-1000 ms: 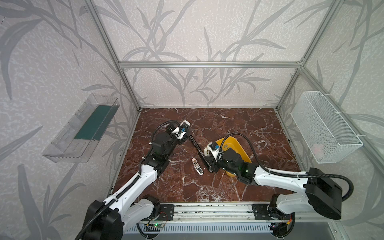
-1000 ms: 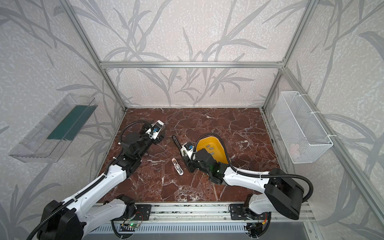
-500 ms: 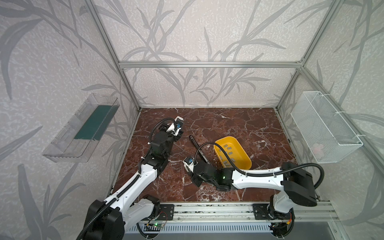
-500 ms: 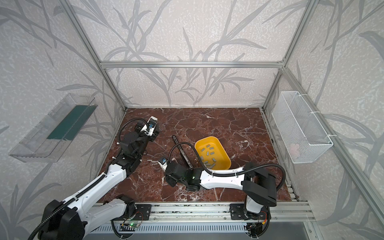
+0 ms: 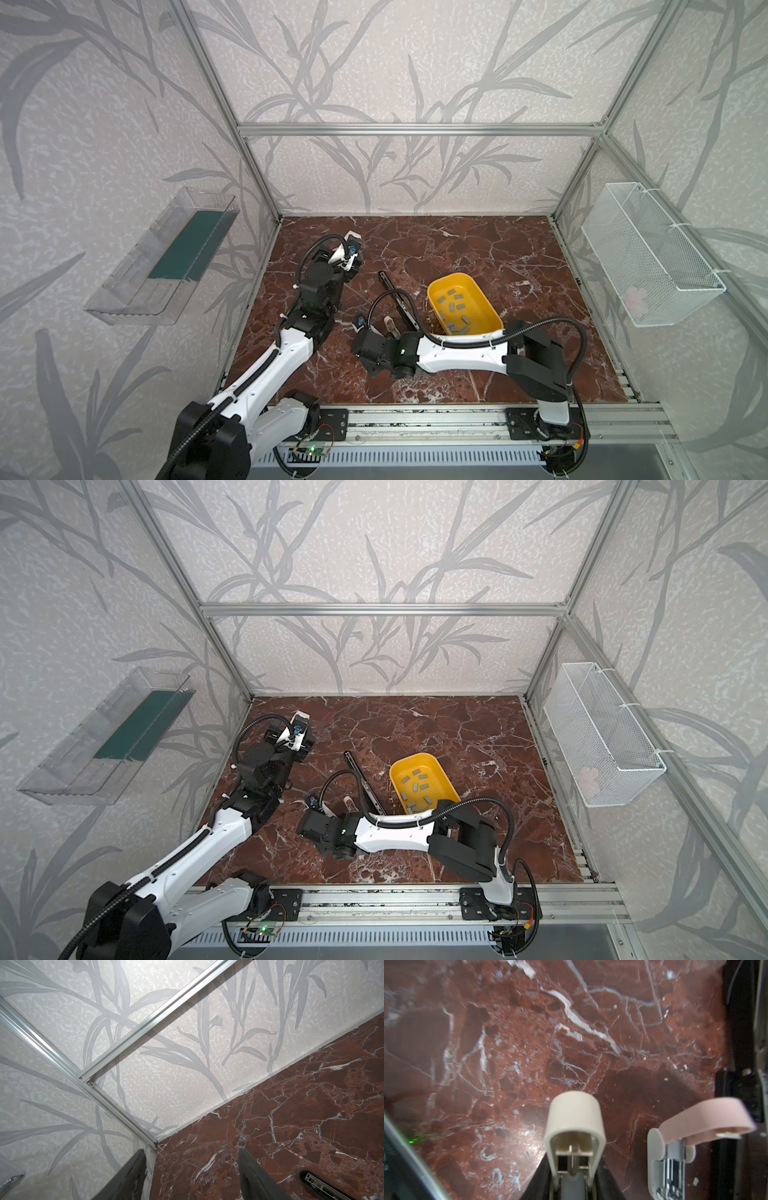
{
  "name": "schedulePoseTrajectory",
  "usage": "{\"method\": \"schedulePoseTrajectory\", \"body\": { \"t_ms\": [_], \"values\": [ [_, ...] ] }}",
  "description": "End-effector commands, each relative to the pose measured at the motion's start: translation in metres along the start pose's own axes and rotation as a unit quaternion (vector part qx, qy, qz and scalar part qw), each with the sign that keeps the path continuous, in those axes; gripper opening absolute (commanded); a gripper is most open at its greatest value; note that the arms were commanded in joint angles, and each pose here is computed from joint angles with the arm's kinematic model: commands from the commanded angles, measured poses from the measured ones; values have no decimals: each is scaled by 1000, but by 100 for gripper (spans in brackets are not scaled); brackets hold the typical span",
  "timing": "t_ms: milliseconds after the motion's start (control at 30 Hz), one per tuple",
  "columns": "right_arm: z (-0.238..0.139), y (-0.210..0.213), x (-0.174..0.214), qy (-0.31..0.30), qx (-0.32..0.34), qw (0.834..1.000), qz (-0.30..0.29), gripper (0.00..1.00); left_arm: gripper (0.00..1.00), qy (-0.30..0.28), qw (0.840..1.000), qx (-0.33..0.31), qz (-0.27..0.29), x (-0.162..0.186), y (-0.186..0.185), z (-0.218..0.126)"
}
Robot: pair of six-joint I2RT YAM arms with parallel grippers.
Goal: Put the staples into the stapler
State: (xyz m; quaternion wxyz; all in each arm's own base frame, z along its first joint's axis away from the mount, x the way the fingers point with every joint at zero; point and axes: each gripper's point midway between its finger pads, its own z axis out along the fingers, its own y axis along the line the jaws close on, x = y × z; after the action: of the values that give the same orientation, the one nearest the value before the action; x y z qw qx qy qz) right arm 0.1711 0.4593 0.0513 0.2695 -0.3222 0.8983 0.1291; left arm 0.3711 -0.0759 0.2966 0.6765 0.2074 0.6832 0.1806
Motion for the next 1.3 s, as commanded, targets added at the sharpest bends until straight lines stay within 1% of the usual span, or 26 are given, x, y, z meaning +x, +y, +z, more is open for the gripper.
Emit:
{"method": "schedulePoseTrajectory", "body": {
  "t_ms": [0,133,367,567,733,767,800,833,933,1033,1167,1200,1267],
  "values": [
    [4,-9,3,13,20,1000,15,0,70,-19,1000,-5,-6,-14,9,-4],
    [14,-15,7,12,22,999,24,7,70,-24,1000,7,-5,-16,5,-4],
    [28,-25,13,19,40,999,31,9,69,-28,999,15,-7,-18,2,-5],
    [36,-32,19,25,43,998,41,18,69,-31,999,20,-8,-19,1,-5],
    [35,-27,19,28,32,998,38,32,68,-32,999,21,-9,-20,2,-6],
    [35,-28,19,27,31,998,37,36,68,-32,999,19,-11,-20,2,-6],
    [34,-28,19,26,31,998,38,44,68,-31,999,16,-13,-21,4,-6],
    [33,-29,18,24,30,999,37,50,68,-30,999,14,-16,-21,5,-6],
    [28,-29,16,17,27,999,38,58,68,-24,999,10,-22,-21,8,-6],
    [17,-29,8,1,20,999,35,61,68,-17,999,7,-35,-22,11,-6],
    [-14,-29,-9,-28,4,999,39,63,71,-8,998,3,-67,-27,17,-5],
    [-25,-28,-12,-34,-2,998,44,63,72,-4,997,5,-79,-28,18,-4],
    [-45,-28,-15,-39,-19,997,58,63,78,9,991,14,-132,-36,21,-4]
  ]
}}
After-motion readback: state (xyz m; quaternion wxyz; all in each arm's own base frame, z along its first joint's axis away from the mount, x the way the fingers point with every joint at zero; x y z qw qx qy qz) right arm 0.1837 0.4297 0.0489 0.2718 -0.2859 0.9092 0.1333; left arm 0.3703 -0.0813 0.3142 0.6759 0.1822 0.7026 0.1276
